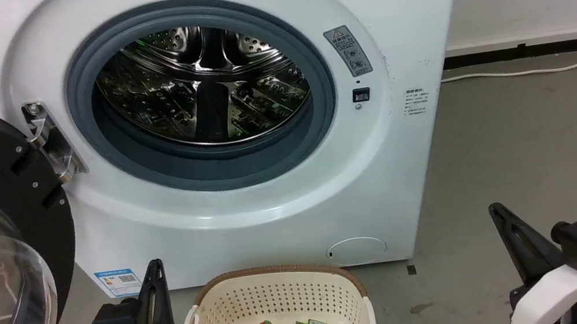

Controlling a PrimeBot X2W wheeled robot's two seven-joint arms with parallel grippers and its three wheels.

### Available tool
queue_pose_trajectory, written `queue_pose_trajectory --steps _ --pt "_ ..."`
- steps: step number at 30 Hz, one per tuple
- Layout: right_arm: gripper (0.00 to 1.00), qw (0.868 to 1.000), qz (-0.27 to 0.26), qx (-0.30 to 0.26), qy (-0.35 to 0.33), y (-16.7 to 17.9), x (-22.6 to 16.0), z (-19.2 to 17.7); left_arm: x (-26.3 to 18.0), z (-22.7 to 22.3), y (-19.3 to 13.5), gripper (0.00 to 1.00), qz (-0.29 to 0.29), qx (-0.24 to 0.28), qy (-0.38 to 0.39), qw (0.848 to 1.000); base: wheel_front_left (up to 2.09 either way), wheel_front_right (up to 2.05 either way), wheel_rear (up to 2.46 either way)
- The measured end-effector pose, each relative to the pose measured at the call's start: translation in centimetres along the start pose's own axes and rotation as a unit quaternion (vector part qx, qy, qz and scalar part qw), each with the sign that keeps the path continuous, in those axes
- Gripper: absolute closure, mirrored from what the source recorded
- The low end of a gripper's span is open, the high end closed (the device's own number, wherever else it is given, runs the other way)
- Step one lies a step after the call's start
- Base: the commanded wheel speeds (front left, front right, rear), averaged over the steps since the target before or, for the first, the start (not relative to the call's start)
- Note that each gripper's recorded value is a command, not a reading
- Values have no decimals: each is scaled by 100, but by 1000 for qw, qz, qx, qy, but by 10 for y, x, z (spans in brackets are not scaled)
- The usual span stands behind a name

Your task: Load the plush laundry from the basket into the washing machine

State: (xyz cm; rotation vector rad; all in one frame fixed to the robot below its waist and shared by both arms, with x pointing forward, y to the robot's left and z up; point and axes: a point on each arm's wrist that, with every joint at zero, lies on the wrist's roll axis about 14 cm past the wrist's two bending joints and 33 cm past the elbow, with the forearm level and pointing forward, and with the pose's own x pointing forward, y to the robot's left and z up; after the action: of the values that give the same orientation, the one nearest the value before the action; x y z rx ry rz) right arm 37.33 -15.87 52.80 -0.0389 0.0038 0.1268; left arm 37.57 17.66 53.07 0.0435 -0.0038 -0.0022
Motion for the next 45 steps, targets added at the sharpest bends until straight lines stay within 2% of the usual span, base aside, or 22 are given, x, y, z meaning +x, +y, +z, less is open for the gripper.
queue_pose_trajectory --steps 32,33,45 --pt "100 1000 0 0 0 0 0 0 0 0 0 100 0 0 0 1000 0 0 0" --pt "0 1000 0 0 0 0 0 0 0 0 0 0 0 0 0 1000 0 0 0" --pt "0 1000 -8 4 -1 -5 0 -1 1 -3 -8 0 -11 -1 3 1000 0 0 0"
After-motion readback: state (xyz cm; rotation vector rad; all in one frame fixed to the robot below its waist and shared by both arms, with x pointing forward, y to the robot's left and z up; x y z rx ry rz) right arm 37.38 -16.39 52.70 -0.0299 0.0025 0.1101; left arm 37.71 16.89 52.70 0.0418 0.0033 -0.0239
